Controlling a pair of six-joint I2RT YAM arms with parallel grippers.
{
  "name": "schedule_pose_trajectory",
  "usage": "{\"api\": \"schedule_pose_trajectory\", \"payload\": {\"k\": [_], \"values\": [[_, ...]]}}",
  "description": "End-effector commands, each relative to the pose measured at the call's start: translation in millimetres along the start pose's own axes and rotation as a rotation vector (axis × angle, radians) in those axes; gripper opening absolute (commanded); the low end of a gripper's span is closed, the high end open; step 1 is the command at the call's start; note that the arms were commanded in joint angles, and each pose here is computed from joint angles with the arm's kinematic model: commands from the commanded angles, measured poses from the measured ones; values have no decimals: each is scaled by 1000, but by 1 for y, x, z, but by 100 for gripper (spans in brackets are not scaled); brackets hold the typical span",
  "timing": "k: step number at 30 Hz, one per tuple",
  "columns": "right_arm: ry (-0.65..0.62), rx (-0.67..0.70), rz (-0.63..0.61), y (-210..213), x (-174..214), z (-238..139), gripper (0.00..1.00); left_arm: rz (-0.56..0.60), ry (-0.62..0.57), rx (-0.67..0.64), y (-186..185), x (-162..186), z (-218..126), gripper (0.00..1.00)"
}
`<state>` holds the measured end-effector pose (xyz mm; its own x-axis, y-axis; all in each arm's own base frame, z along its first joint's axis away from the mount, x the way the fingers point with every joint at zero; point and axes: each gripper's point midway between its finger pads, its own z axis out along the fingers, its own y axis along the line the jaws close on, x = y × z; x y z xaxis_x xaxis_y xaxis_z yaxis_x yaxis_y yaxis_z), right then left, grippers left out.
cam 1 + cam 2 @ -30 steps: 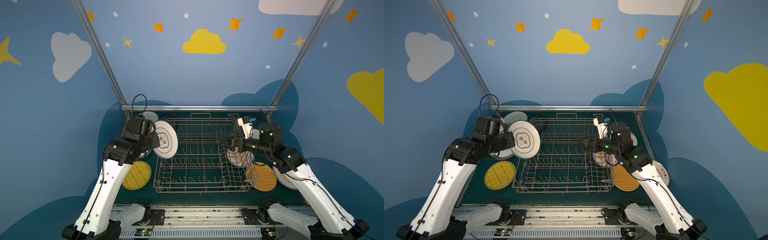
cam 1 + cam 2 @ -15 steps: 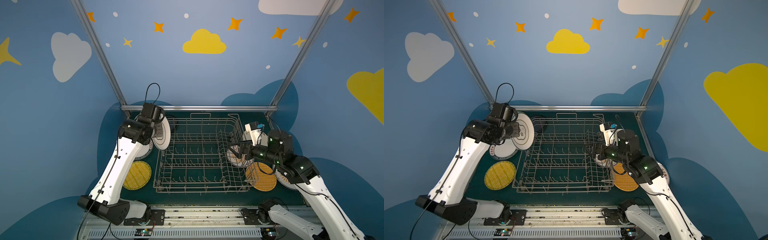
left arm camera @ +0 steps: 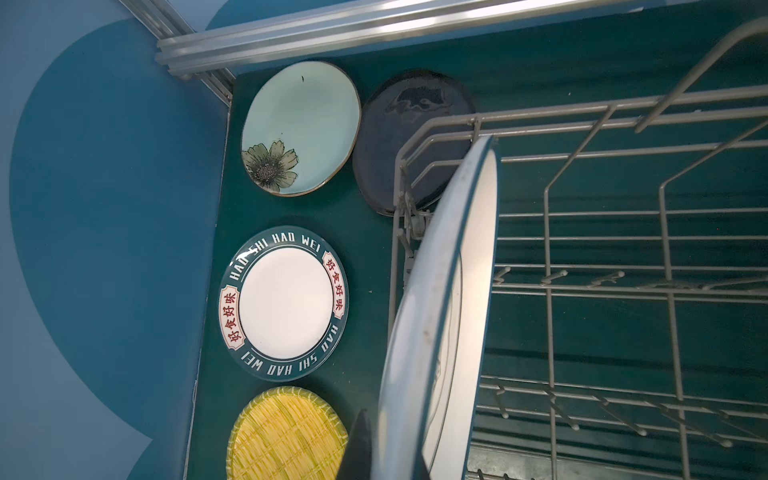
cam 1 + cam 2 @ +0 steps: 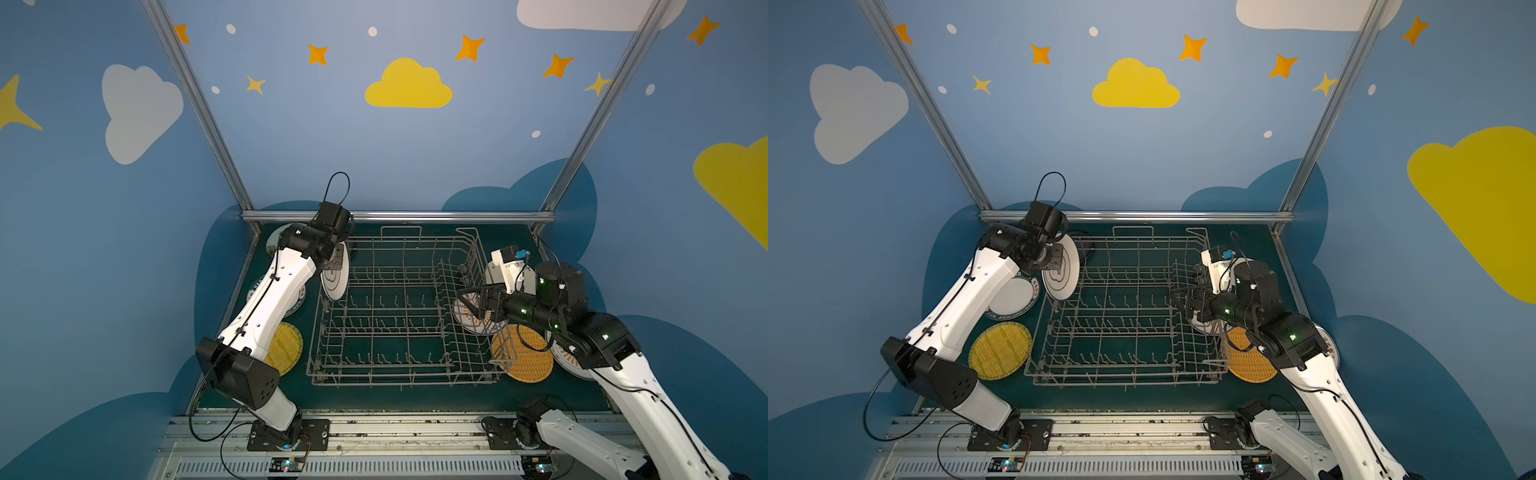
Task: Load the plates into the dish rack
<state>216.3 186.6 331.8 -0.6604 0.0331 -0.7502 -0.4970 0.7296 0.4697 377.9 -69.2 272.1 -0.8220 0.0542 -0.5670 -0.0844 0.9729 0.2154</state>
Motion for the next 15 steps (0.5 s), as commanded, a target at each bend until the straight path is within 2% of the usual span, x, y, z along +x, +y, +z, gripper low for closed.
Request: {"api": "schedule_pose_trajectory", "payload": {"k": [1, 15], "values": [[8, -4, 5, -1, 1, 4, 87, -6, -59, -32, 2, -17, -4, 4], [21, -3, 2, -2, 2, 8, 87, 38, 48, 19, -26, 4, 25, 4]]}}
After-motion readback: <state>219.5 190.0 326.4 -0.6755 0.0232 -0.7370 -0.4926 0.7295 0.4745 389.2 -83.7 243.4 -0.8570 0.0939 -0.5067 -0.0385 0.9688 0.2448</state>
